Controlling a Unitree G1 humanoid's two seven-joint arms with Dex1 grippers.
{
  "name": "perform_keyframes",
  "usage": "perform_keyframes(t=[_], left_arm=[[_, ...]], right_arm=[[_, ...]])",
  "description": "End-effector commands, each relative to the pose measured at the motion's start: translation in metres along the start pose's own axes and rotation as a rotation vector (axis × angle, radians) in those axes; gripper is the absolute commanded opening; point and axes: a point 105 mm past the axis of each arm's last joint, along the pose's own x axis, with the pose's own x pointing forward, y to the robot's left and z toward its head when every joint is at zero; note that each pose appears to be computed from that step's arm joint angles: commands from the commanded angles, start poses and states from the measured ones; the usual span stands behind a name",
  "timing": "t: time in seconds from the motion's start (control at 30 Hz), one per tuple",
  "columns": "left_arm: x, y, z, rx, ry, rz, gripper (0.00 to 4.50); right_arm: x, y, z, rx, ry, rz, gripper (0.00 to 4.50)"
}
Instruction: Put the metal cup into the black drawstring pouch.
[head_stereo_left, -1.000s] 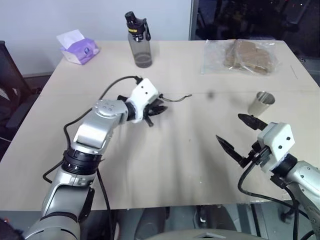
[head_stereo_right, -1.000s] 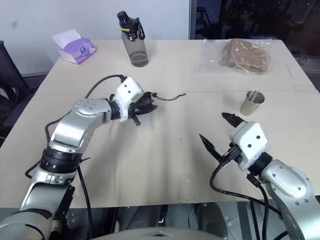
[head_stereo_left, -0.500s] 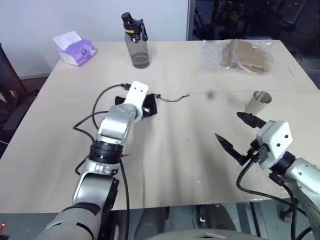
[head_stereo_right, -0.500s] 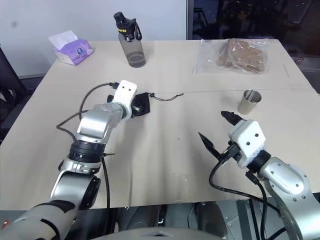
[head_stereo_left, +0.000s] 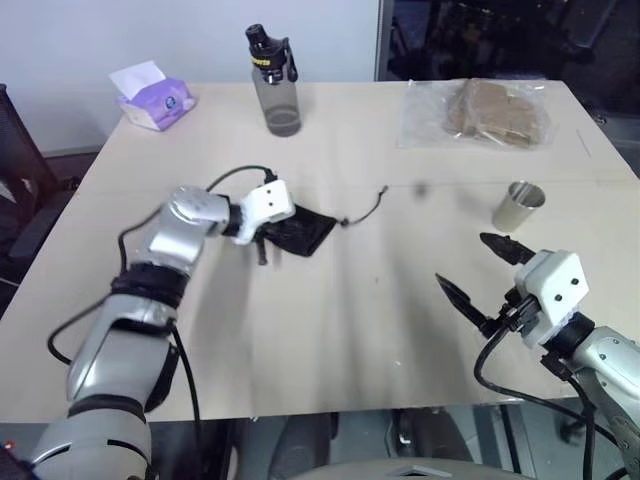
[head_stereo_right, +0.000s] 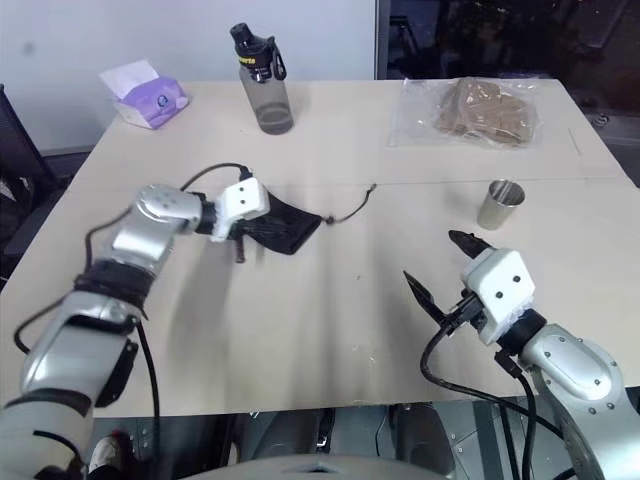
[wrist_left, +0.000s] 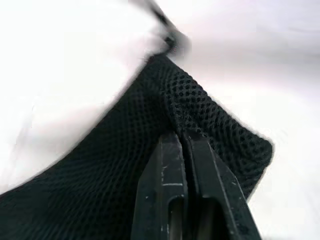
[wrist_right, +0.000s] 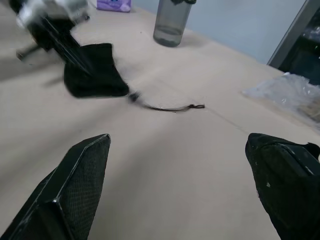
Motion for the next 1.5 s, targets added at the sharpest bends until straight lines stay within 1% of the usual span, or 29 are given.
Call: perform_keyframes(t=[0.03,0.13,0.2,0.23,0.27,0.33,0.37,0.4,0.43,0.53,0.63,0.73,0.87,1.0,1.1,1.27,1.37,1.4,1.47,1.5], left_arm=[[-0.014,0.006,0.014,0.063,-0.05,-0.098,0.1],[-0.021,0.015,0.017,-0.046,-0.092,-0.085,0.81],[-0.024,0.022,0.021,-0.137,-0.147,-0.027,1.77],[-0.026,0.022,0.021,-0.183,-0.162,-0.004,2.33],[-0.028,0.017,0.022,-0.214,-0.177,0.0,2.58],[-0.03,-0.001,0.032,-0.292,-0.212,0.03,2.58],[-0.029,-0.01,0.032,-0.326,-0.172,0.1,2.58],[-0.028,-0.014,0.026,-0.335,-0.066,0.218,2.58],[-0.028,-0.019,0.028,-0.33,-0.029,0.307,2.58],[-0.026,-0.037,0.036,-0.333,0.003,0.425,2.58],[-0.023,-0.047,0.038,-0.267,0.064,0.584,2.58],[-0.016,-0.056,0.034,-0.151,0.141,0.698,2.58],[-0.006,-0.059,0.03,-0.125,0.165,0.743,2.58],[0.004,-0.063,0.029,-0.098,0.175,0.726,2.58],[0.008,-0.057,0.027,-0.053,0.197,0.757,2.58],[0.014,-0.049,0.028,-0.031,0.214,0.785,2.58],[0.017,-0.047,0.029,-0.021,0.208,0.776,1.86],[0.019,-0.047,0.029,-0.019,0.209,0.768,1.49],[0.02,-0.045,0.027,-0.019,0.21,0.762,0.46],[0.02,-0.044,0.026,-0.02,0.213,0.756,0.03]], right_arm=[[-0.003,0.003,0.015,-0.04,-0.056,-0.018,4.5],[-0.002,0.005,0.015,-0.035,-0.06,-0.023,4.5],[-0.002,0.006,0.016,-0.035,-0.06,-0.025,4.5],[-0.002,0.006,0.015,-0.033,-0.06,-0.028,4.5],[-0.002,0.005,0.015,-0.033,-0.06,-0.029,4.5],[-0.001,0.005,0.013,-0.032,-0.058,-0.027,4.5],[0.0,0.004,0.013,-0.032,-0.06,-0.023,4.5],[0.001,0.004,0.012,-0.031,-0.063,-0.018,4.5],[0.002,0.004,0.012,-0.032,-0.066,-0.011,4.5],[0.006,0.004,0.012,-0.033,-0.073,-0.001,4.5],[0.008,0.003,0.012,-0.034,-0.078,0.006,4.5],[0.011,0.004,0.013,-0.032,-0.091,0.013,4.5],[0.013,0.004,0.015,-0.034,-0.096,0.021,4.5],[0.012,0.002,0.016,-0.041,-0.094,0.017,4.5],[0.01,0.002,0.016,-0.043,-0.088,0.015,4.5],[0.008,0.003,0.016,-0.044,-0.087,0.014,4.5],[0.007,0.005,0.017,-0.046,-0.092,0.028,4.5],[0.006,0.007,0.018,-0.045,-0.095,0.038,4.5],[0.005,0.011,0.018,-0.043,-0.098,0.059,4.5],[0.005,0.012,0.019,-0.043,-0.097,0.067,4.5]])
